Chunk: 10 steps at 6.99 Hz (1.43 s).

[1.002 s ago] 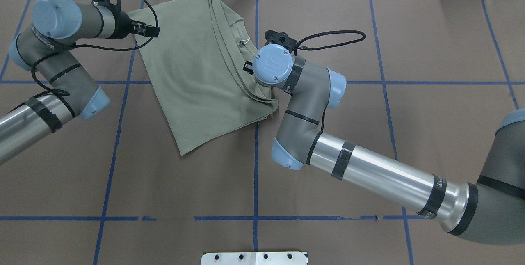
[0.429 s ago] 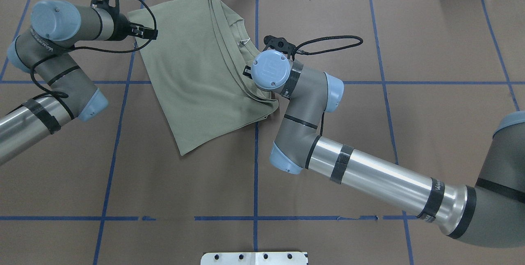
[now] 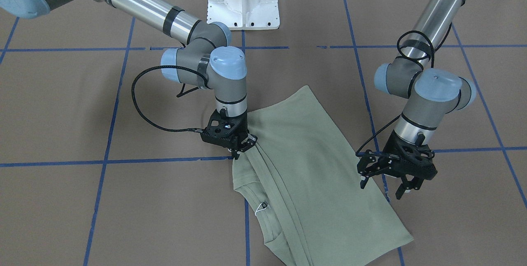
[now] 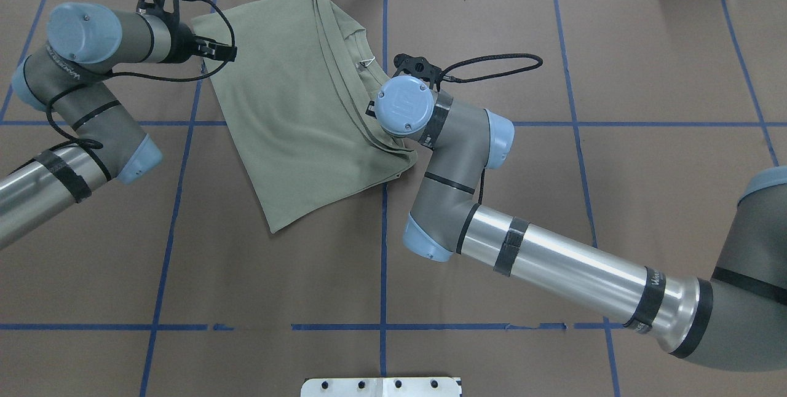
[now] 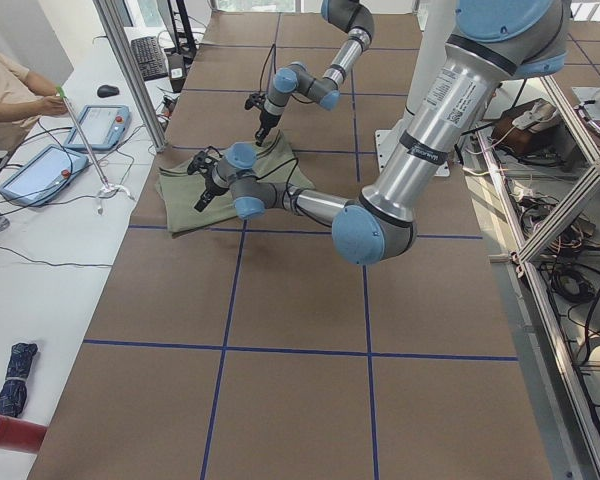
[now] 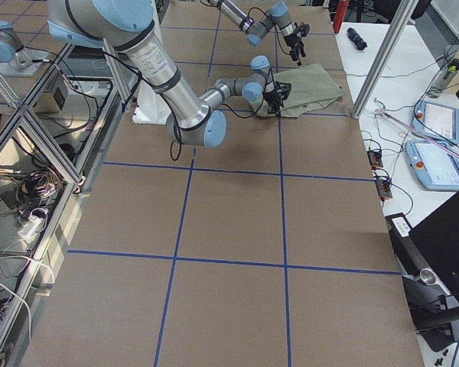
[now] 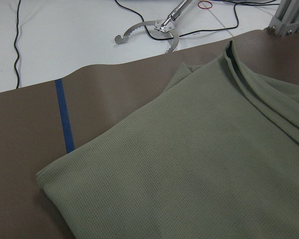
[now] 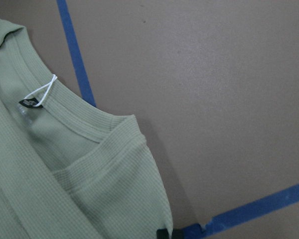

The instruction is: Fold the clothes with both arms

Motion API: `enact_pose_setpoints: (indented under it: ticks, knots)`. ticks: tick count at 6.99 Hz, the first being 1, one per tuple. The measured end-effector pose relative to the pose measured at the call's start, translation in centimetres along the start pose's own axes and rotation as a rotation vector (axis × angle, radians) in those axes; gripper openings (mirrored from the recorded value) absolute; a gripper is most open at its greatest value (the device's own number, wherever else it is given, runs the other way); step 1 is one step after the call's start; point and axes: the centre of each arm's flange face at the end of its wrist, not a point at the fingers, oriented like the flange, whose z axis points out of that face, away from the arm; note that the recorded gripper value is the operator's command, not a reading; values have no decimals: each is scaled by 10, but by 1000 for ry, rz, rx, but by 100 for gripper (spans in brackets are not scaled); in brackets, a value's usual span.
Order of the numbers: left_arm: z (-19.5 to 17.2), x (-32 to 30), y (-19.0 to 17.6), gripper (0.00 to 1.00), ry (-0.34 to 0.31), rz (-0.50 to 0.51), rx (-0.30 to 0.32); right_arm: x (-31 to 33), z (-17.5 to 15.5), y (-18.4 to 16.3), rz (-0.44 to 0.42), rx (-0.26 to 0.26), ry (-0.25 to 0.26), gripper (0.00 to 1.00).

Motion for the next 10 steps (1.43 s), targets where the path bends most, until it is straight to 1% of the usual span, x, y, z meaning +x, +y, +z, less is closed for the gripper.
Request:
enact_pose_setpoints:
  ticks: [1, 2, 3, 4, 5, 6, 8, 10]
  knots:
    - [1, 1, 3, 100, 1, -3, -3, -1, -8, 1, -2, -5, 4, 0]
    - [2, 4, 7, 100, 9, -16, -4, 5, -25, 5, -4, -11, 15, 0]
    - [2, 8, 12, 100, 25, -28, 1, 27, -48, 19, -12, -24, 26, 0]
    - [2, 11, 17, 100, 40, -31, 7, 58, -71, 42, -31, -36, 35, 0]
    - [1, 12, 19, 100, 47, -32, 10, 89, -92, 70, -54, -38, 40, 0]
    - [1, 12, 20, 100, 50, -32, 11, 114, -103, 94, -68, -32, 43, 0]
    - [0, 13, 20, 100, 54, -32, 14, 142, -112, 124, -80, -16, 44, 99]
    - [-2, 15, 19, 100, 57, -32, 16, 142, -115, 132, -100, -17, 39, 100]
